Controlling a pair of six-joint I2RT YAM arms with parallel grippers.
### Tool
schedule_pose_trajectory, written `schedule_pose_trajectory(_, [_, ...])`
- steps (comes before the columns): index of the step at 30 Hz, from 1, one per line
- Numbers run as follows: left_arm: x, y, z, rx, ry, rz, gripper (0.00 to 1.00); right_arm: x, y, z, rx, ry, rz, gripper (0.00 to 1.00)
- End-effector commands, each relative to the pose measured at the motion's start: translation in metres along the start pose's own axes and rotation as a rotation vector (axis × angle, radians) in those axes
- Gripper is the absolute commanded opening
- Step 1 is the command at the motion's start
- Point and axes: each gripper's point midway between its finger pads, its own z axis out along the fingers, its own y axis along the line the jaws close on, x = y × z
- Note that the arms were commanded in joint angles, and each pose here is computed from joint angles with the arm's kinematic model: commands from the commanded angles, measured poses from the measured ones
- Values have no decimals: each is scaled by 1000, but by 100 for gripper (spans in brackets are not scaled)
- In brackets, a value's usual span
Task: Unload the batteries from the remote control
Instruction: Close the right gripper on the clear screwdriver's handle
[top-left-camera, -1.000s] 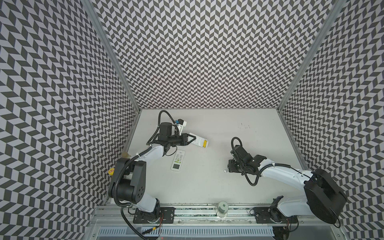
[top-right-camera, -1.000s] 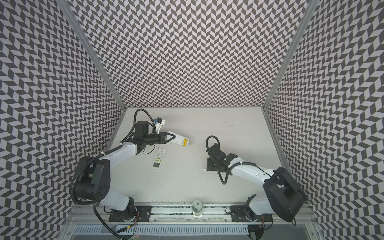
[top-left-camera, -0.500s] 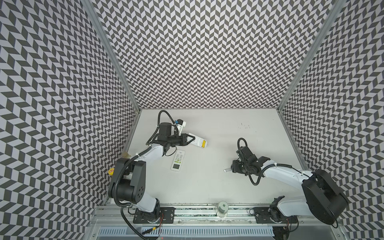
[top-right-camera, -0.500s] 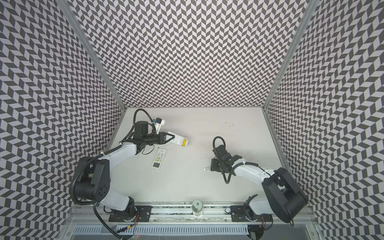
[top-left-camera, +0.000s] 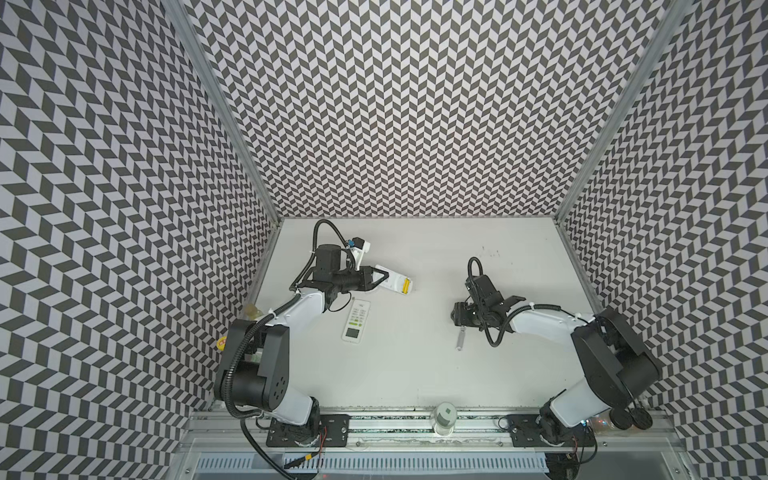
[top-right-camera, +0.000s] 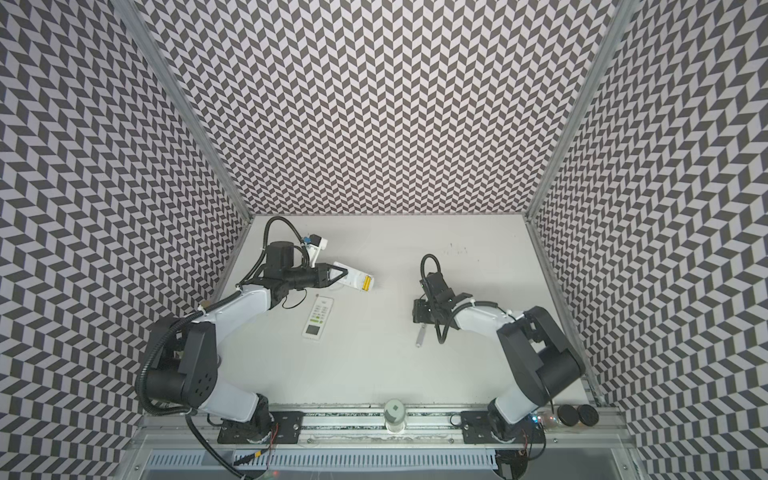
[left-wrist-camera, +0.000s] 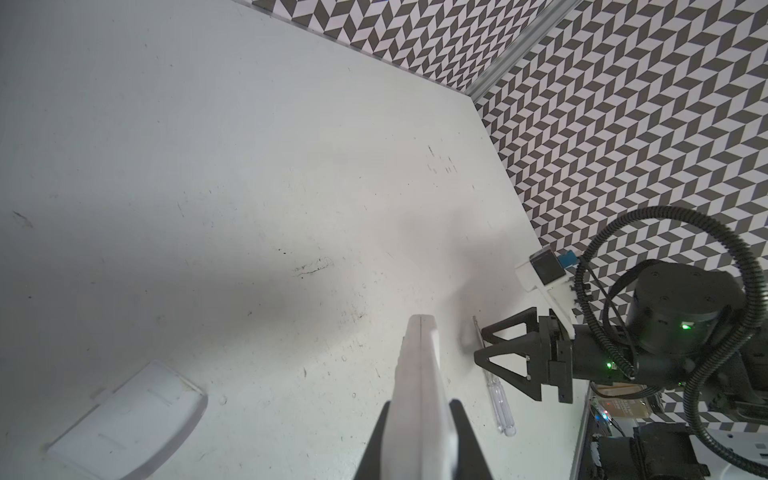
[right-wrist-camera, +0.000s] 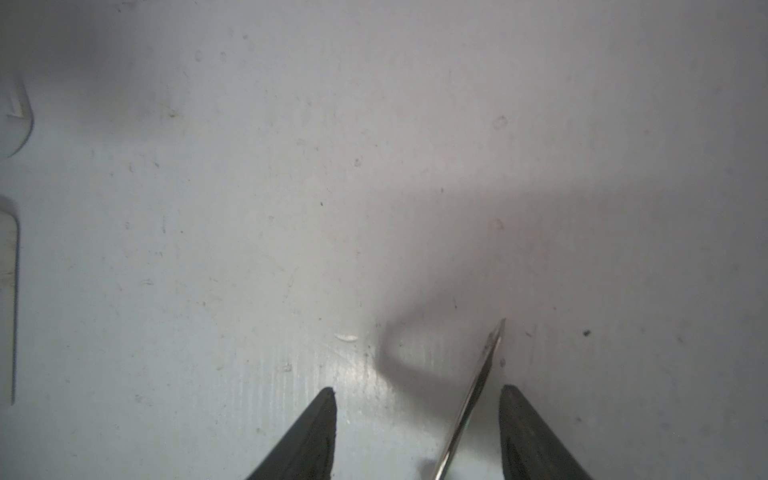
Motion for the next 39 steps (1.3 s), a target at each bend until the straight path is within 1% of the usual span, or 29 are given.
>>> schedule_pose_trajectory(1, [-15,-10,-7,20,-42,49,3,7,1,11,-3,50,-34,61])
schedule_pose_trajectory(7, [-16,-9,-7,19,-45,45,3,11,-4,6,42,60,-56,61])
schedule_pose_trajectory(9, [-16,-9,-7,15,-48,48,3,17,-11,0,69,54,-64,61])
schedule_pose_trajectory(12, [-14,-7,-7,13,-45,40,3,32,-19,-7,97,86,-73,61])
schedule_pose_trajectory(16, [-14,-5,-4,13,-35,36,3,50,-17,-22,98,113,-116,61])
schedule_pose_trajectory(19, [-16,-5,-3,13,-34,36,3,61,-16,-29,89,132,-118,61])
schedule_pose_trajectory(25, [-12,-2,-4,6,-36,34,3,81,-18,-30,85,168,-123,59])
schedule_pose_trajectory(27, [-11,0,-2,0,-31,35,3,84,-18,-29,91,174,-138,56])
schedule_pose_trajectory(30, [-13,0,-2,-7,-31,31,3,86,-18,-27,96,175,-147,46])
schedule_pose_trajectory(35, [-11,-3,0,10,-25,38,3,82,-20,-21,122,178,-170,29])
schedule_pose_trajectory(37, [-12,-3,0,4,-29,41,3,79,-20,-20,128,169,-177,20])
schedule_pose_trajectory(39, [-12,-4,-1,3,-29,41,3,75,-16,-19,124,165,-186,15])
